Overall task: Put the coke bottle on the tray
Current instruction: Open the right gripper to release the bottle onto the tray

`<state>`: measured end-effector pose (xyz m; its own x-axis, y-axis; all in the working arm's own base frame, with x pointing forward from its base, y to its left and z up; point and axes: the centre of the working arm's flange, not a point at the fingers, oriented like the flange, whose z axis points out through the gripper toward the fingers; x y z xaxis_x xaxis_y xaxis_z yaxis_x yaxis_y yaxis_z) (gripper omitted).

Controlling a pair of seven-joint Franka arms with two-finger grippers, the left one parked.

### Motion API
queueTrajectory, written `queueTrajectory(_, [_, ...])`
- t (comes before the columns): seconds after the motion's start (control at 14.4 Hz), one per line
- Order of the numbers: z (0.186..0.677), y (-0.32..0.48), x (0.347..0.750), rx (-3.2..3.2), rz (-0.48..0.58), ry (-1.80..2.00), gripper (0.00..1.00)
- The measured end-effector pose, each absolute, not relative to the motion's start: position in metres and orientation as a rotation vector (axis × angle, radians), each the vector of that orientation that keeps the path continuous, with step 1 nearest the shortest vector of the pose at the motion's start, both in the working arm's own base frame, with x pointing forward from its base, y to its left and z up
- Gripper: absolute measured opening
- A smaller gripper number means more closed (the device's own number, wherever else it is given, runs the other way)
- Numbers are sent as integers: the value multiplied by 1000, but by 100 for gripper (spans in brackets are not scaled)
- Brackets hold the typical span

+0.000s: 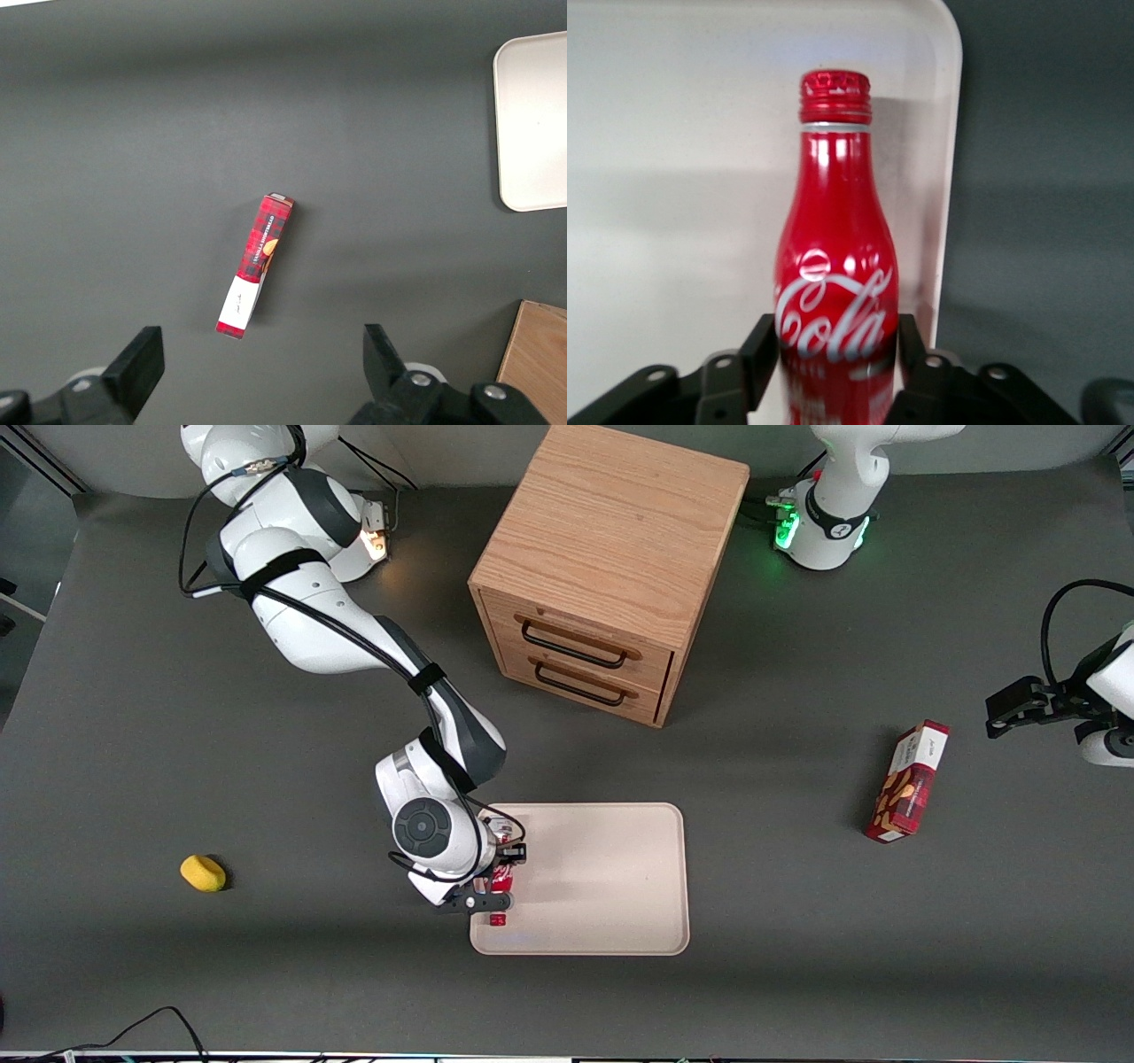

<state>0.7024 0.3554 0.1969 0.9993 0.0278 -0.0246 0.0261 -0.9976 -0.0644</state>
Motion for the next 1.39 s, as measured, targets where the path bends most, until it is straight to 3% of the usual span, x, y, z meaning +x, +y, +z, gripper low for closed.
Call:
queueTrajectory(0.21, [196, 358, 702, -3091, 28, -47, 96])
queueTrajectory(0.28, [196, 358, 701, -3093, 27, -49, 100])
queueTrajectory(1.18, [206, 357, 705, -3091, 8, -42, 100])
queueTrajectory(1.39, [230, 355, 701, -3114, 64, -44, 100])
